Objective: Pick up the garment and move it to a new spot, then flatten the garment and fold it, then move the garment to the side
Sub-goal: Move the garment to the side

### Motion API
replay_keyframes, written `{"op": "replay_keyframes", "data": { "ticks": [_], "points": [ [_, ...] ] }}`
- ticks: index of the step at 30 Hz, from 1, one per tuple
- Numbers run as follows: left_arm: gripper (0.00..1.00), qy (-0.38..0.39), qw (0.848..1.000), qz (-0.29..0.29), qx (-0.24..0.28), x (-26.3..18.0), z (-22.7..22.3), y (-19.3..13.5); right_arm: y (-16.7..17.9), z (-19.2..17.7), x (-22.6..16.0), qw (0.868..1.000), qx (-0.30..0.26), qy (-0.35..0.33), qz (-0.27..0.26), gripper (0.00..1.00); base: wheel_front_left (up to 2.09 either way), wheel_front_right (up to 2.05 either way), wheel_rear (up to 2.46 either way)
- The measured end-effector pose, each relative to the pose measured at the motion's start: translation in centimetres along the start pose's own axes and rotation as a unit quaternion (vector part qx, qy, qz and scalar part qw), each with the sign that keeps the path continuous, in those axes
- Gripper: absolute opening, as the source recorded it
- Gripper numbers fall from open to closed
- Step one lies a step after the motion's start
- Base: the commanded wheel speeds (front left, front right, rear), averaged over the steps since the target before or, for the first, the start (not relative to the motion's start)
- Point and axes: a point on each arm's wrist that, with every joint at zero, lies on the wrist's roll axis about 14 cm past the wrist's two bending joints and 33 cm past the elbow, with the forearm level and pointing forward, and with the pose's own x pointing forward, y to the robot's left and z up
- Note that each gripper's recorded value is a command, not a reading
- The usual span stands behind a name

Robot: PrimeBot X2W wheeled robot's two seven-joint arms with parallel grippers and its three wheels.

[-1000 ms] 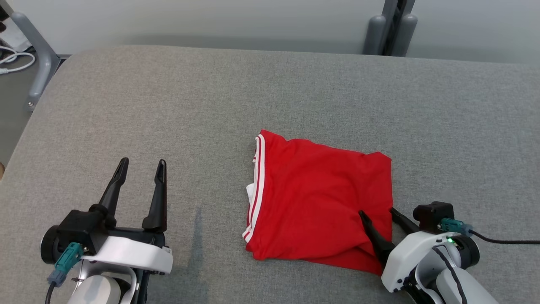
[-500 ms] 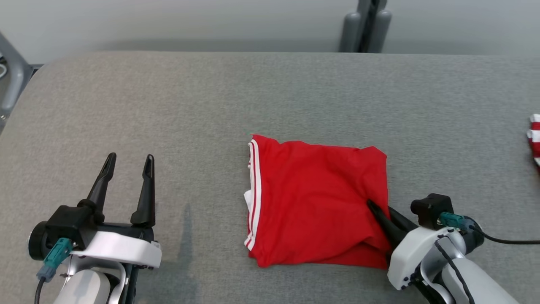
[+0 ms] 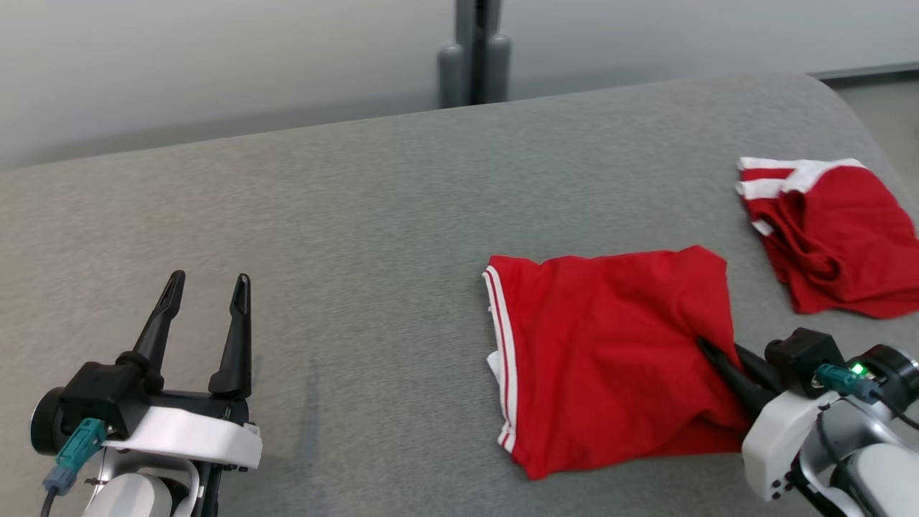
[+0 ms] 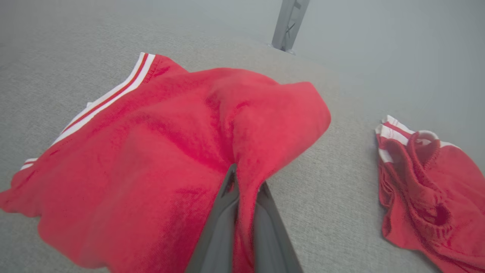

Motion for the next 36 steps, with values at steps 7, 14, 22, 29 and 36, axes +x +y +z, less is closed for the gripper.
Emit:
{"op": "replay_keyframes", "data": {
  "ticks": [7, 14, 22, 29, 36],
  "points": [
    [1.00, 0.005, 0.999, -0.052, -0.008, 2.6, -0.6, -3.4, -3.8, 0.2, -2.9, 0.998, -0.015, 0.002, -0.057, 0.00, 0.00, 0.00, 0.00],
    [1.00, 0.019, 0.994, -0.108, -0.013, 5.4, -2.0, -7.0, -7.5, 2.7, -3.0, 0.994, -0.029, -0.032, -0.101, 0.00, 0.00, 0.00, 0.00],
    [1.00, 0.037, 0.989, -0.144, -0.014, 8.0, -4.1, -8.6, -14.1, 5.3, -0.8, 0.982, -0.009, -0.084, -0.171, 0.00, 0.00, 0.00, 0.00],
    [1.00, 0.046, 0.985, -0.167, -0.020, 9.9, -5.9, -9.6, -20.5, 0.8, 0.1, 0.968, 0.019, -0.033, -0.249, 0.00, 0.00, 0.00, 0.00],
    [1.00, 0.067, 0.983, -0.172, -0.019, 10.8, -8.3, -9.0, -24.5, -1.7, 1.2, 0.952, 0.044, -0.001, -0.302, 0.26, 0.00, 0.00, 0.00]
  ]
}}
